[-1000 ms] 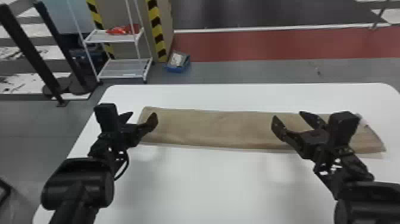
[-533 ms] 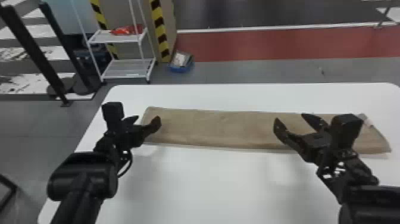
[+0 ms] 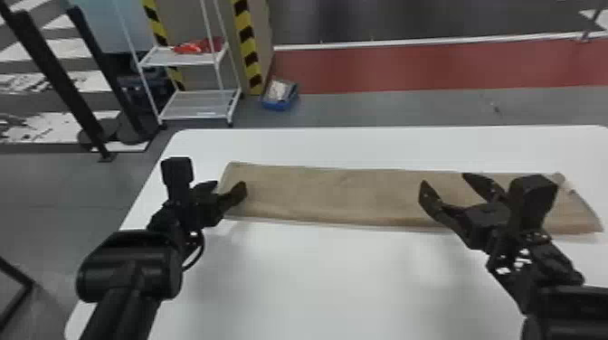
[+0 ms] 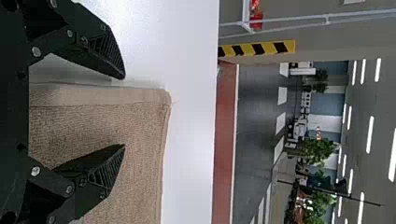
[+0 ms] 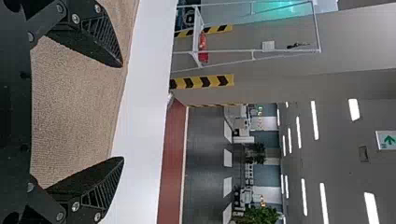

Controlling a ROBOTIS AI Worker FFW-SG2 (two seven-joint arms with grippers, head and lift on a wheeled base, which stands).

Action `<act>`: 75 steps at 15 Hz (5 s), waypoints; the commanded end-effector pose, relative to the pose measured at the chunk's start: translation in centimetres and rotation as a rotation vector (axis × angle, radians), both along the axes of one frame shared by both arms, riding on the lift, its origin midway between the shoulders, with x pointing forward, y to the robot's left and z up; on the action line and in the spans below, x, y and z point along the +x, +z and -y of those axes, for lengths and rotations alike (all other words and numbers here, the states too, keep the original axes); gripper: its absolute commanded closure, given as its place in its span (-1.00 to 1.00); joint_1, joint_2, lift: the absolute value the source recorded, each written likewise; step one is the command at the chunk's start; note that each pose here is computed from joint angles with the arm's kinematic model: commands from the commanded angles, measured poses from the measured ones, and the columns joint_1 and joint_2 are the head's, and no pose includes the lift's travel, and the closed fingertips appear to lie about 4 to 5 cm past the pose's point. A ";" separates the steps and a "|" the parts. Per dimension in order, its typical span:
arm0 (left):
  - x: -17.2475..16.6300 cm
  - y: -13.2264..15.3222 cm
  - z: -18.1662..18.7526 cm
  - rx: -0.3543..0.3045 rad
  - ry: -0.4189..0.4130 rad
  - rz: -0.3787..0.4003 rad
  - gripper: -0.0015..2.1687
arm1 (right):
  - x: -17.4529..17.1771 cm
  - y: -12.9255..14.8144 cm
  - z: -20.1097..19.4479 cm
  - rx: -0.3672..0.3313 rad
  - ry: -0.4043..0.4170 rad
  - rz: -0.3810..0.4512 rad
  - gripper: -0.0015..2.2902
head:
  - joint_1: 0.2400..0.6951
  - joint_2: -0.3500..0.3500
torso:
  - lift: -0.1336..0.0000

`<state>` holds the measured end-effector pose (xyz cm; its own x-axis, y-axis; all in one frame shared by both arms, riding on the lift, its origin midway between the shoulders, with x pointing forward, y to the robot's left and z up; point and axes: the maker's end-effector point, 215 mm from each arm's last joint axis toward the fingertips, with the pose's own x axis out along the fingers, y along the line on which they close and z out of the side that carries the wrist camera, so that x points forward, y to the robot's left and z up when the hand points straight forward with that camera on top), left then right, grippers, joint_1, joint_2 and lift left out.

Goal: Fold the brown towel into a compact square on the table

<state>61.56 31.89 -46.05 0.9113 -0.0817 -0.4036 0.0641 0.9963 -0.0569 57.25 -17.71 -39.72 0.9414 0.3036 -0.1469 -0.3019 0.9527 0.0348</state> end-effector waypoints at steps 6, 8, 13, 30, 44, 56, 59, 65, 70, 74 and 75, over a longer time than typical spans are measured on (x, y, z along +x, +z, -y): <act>-0.5 -0.5 0.4 0.000 -0.008 -0.028 -0.05 | -0.3 0.1 -0.2 0.011 -0.005 0.001 -0.83 | 1.00 0.36 | -0.85; -0.6 0.5 0.7 0.001 -0.014 -0.004 -0.05 | -0.3 0.0 -0.2 0.009 -0.005 -0.002 -0.83 | 1.00 0.36 | -0.85; -2.9 3.8 2.9 -0.020 -0.051 -0.007 0.14 | 0.4 0.4 -0.1 -0.002 -0.005 0.001 -0.83 | 1.00 0.33 | -0.85; -7.7 22.4 18.0 -0.197 -0.328 -0.061 0.14 | 1.6 -6.3 -7.5 0.012 0.239 -0.154 0.71 | 1.00 0.05 | -0.85; -7.0 22.9 17.2 -0.247 -0.318 -0.059 0.14 | -1.2 -2.3 -13.4 0.034 0.309 -0.063 -0.39 | 1.00 0.36 | -0.85; -3.6 16.6 32.6 -0.156 -0.329 0.027 0.13 | -1.5 6.4 16.7 0.053 -0.245 0.181 -0.90 | 0.82 -0.53 | -0.85; -4.3 11.3 35.2 -0.060 -0.357 -0.007 0.13 | -3.6 6.1 22.0 0.077 -0.316 0.183 -0.89 | 0.82 -0.93 | -0.85; -4.3 7.0 39.0 0.003 -0.394 0.022 0.11 | -5.9 4.8 26.4 0.100 -0.369 0.168 -0.89 | 1.00 -1.00 | -0.85; -4.3 5.1 41.1 -0.122 -0.426 0.043 -0.98 | -6.1 3.5 25.6 0.112 -0.346 0.142 -0.89 | 1.00 -1.00 | -0.85; -3.5 5.9 41.1 -0.195 -0.406 0.102 -0.98 | -5.2 2.3 20.6 0.124 -0.264 0.119 -0.89 | 1.00 -1.00 | -0.85; -3.4 6.4 41.2 -0.207 -0.405 0.109 -0.98 | -5.1 2.3 19.7 0.126 -0.250 0.117 -0.89 | 1.00 -1.00 | -0.85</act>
